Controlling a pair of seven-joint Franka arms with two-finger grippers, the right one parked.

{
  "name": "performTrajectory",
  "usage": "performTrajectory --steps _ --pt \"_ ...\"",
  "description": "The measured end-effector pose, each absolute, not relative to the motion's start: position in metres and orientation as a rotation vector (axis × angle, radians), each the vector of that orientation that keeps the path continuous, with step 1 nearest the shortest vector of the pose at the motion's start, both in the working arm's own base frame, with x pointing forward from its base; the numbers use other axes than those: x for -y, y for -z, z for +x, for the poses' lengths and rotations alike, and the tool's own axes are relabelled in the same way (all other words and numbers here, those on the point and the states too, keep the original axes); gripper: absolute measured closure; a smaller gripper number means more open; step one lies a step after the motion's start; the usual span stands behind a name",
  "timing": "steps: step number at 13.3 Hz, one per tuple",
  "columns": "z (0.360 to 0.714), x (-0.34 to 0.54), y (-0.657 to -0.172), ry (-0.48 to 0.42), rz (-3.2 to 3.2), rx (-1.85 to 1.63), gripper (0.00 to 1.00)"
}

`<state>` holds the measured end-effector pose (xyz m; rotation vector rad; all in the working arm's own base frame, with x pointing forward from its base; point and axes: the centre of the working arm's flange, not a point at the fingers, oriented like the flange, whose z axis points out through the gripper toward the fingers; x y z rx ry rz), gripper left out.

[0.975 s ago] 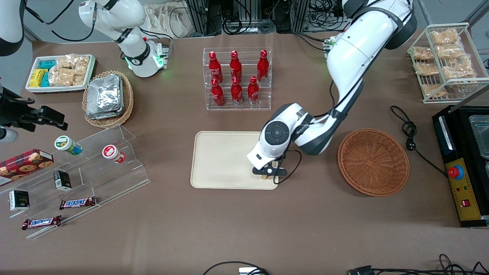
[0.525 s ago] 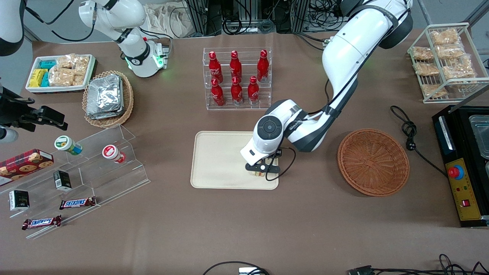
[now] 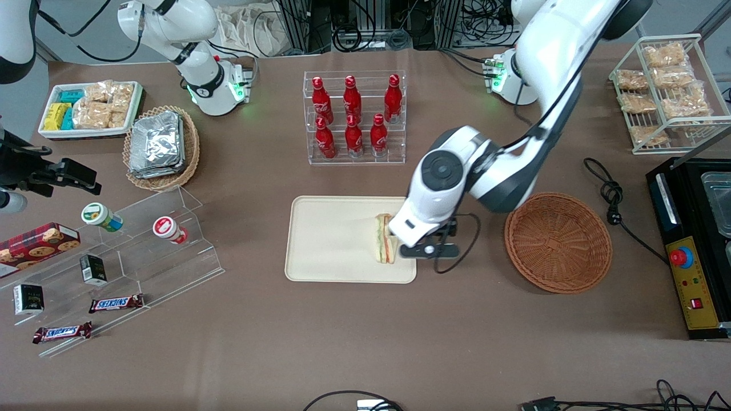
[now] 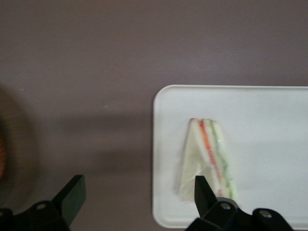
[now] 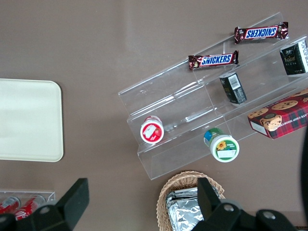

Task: Place sandwich from basket to tray
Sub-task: 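Raise the left gripper away from the tray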

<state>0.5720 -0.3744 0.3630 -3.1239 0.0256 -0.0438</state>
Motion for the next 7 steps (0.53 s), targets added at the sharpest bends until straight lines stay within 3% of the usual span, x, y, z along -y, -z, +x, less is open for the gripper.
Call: performTrajectory --steps 4,7 --pt "0.529 0.330 -0.382 0.037 -3.052 -0.025 0.00" --pt "0.526 0.277 -0.414 0.020 -3.082 -0.048 0.00"
